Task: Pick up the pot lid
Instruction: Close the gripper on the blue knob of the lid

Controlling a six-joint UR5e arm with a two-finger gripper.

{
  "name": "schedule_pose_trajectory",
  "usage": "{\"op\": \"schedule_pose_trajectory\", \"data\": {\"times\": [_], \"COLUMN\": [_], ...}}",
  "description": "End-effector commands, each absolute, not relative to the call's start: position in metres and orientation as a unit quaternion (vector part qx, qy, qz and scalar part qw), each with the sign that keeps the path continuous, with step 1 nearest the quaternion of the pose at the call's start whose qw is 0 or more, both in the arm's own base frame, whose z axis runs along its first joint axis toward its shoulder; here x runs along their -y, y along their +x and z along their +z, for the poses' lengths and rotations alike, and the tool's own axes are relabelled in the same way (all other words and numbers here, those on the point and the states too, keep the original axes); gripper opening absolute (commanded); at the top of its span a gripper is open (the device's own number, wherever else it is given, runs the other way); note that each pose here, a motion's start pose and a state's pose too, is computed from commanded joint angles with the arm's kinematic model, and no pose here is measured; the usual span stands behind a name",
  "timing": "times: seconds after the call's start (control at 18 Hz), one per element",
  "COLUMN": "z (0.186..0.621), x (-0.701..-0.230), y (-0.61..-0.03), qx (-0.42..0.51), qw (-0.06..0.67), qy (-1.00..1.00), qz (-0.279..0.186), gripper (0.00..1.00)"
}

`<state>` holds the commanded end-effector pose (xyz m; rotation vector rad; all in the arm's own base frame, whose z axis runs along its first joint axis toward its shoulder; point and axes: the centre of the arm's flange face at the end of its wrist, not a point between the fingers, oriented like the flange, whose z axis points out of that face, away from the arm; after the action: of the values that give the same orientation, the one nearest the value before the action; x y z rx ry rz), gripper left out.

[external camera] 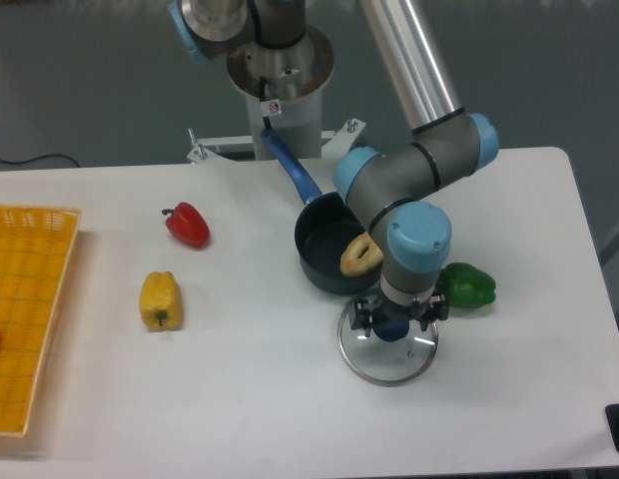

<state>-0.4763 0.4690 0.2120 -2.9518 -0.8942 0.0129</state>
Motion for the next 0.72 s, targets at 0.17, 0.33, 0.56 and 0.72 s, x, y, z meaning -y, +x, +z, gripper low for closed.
{"op": "schedule_pose_trajectory", "data": {"times": [0.17, 0.33, 0.56, 0.72], "z": [0.2122, 0.21, 0.2065, 0.2062], "x": [-0.4695, -0.471, -0.475, -0.4755], "y": [-0.4771, -0.4777, -0.4746, -0.4737], "qx": [0.292, 0.29, 0.287, 0.285], "qw": [0.029, 0.027, 0.025, 0.023], "qy": [-0.956, -0.957, -0.958, -0.958], "qz": [0.004, 0.003, 0.001, 0.001], "gripper": [0.9, 0.81, 0.73, 0.72]}}
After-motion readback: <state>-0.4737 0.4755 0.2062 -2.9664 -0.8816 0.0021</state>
